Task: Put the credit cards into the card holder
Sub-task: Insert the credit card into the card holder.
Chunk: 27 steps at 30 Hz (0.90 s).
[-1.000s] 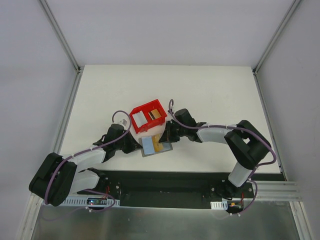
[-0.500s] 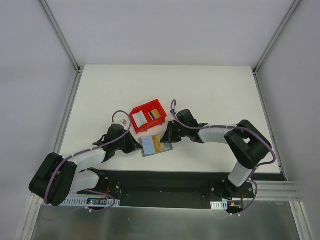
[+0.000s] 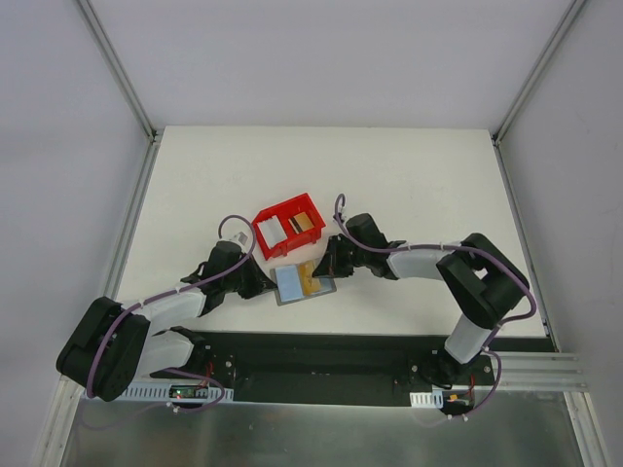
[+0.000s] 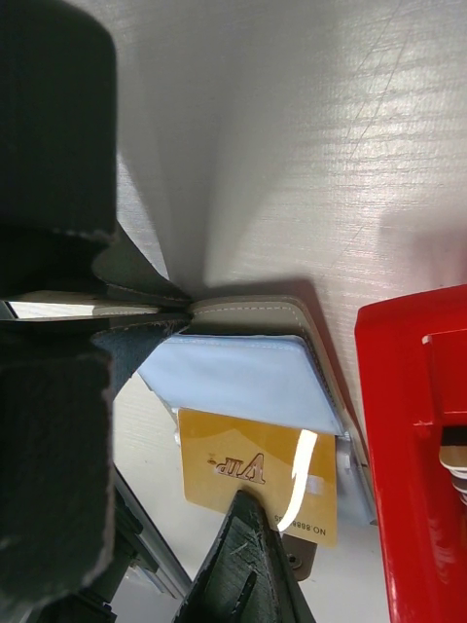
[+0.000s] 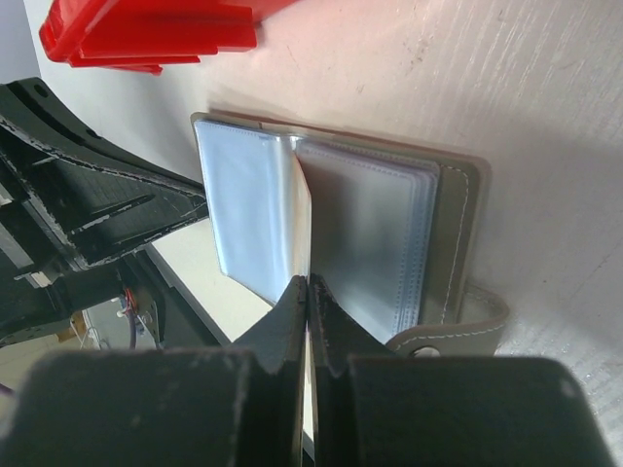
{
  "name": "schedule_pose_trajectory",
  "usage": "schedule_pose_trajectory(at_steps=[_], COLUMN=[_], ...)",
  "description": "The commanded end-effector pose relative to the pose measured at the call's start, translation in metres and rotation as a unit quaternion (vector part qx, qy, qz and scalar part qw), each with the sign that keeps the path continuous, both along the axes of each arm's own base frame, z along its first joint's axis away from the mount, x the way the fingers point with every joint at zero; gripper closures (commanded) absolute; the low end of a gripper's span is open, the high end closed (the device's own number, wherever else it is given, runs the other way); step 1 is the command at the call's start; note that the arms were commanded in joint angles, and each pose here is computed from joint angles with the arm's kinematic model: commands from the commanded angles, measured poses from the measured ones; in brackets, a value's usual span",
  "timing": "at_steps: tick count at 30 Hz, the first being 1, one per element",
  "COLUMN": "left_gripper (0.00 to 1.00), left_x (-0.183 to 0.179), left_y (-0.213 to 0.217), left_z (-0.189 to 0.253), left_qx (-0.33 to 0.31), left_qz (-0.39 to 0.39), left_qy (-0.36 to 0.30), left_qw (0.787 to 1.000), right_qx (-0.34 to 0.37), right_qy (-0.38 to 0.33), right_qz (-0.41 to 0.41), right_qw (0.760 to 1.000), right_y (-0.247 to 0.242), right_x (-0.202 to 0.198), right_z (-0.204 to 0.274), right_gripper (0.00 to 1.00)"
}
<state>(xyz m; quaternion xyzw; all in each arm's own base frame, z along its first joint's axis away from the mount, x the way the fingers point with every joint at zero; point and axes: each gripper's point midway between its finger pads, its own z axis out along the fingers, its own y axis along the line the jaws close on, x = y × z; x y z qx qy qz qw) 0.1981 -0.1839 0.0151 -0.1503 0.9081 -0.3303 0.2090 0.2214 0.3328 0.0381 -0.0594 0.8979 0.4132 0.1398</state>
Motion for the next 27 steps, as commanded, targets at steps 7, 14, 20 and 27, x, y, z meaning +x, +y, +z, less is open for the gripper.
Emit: schedule_pose_trajectory(at_steps=[7,14,20,27], left_gripper=[1.0,1.0,1.0,1.0], left_x=[-0.022,-0.022,-0.022,-0.022], left_y=[0.018,0.018,0.018,0.018], left_z=[-0.027,-0.028,-0.028,-0.027], left_qx=[0.043,0.044,0.044,0.041], left_qz=[0.005,0.006,0.008,0.009], left_qy=[0.051,0.051,0.052,0.052], left_qw=[0.998,0.998,0.998,0.998], right_qx=[0.002,0.003,-0.005,-0.014], right_qy=[0.001,-0.004,0.004,-0.015], right_qz=[0.023,0.03,0.02,-0.012], right_qw=[1.0,1.0,1.0,1.0], right_y=[0.008,0.014,0.013,0.013], right_x=[-0.011,-0.015,-0.011,0.005], right_z=[-0.01,-0.015,-0.022,-0.019], right_gripper=[1.0,1.0,1.0,1.0])
